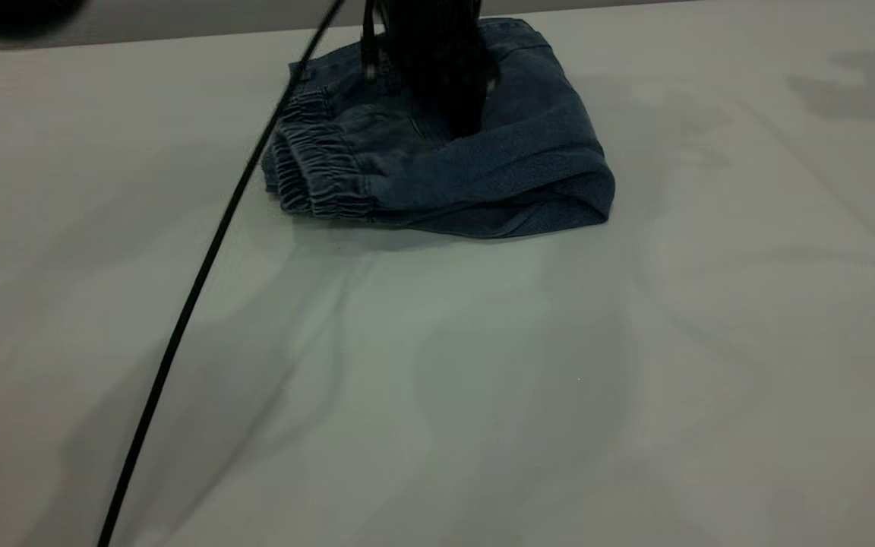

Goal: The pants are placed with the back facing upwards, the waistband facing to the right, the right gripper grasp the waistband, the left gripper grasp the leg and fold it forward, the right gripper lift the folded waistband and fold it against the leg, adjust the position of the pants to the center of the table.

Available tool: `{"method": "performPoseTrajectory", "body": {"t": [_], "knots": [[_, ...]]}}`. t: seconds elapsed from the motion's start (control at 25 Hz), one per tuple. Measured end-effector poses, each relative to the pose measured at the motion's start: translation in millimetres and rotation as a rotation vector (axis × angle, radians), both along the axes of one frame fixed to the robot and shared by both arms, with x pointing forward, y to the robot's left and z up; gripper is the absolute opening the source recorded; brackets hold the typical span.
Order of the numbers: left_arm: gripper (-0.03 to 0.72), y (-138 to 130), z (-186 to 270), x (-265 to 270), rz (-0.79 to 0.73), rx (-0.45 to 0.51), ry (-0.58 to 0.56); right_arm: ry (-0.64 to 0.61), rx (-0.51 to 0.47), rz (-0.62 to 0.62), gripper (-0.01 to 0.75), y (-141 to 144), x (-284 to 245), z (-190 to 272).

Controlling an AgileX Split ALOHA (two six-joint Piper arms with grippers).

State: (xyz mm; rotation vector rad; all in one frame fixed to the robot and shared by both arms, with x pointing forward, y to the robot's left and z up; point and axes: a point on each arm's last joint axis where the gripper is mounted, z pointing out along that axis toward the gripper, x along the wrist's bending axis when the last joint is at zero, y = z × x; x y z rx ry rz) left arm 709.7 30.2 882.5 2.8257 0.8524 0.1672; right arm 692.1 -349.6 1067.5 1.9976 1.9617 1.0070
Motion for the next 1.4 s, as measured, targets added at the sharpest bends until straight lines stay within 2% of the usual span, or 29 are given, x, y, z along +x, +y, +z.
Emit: {"method": "performPoseTrajectory", "body": {"t": [0.4, 0.68, 0.92, 1.16, 1.4], "knots": [[0.443, 4.2, 13.4, 3.1, -0.119, 0.055, -0.066, 0.001, 0.001, 0.003, 0.572, 0.2, -0.2, 0.0], [0.443, 1.9, 9.3, 7.0, 0.058, -0.005, -0.077, 0.002, 0.013, 0.004, 0.572, 1.1, -0.3, 0.3], [0.443, 2.4, -20.5, 6.1, 0.168, 0.002, -0.017, 0.012, 0.015, 0.010, 0.572, 1.6, -1.1, -0.1], [0.443, 4.8, -28.6, 1.8, 0.118, 0.045, 0.030, 0.011, 0.016, 0.007, 0.572, 1.5, -1.0, 0.0], [0.443, 4.8, -27.0, 1.8, 0.081, 0.050, 0.024, 0.002, 0.027, 0.002, 0.572, 2.0, -0.2, 0.8]]}}
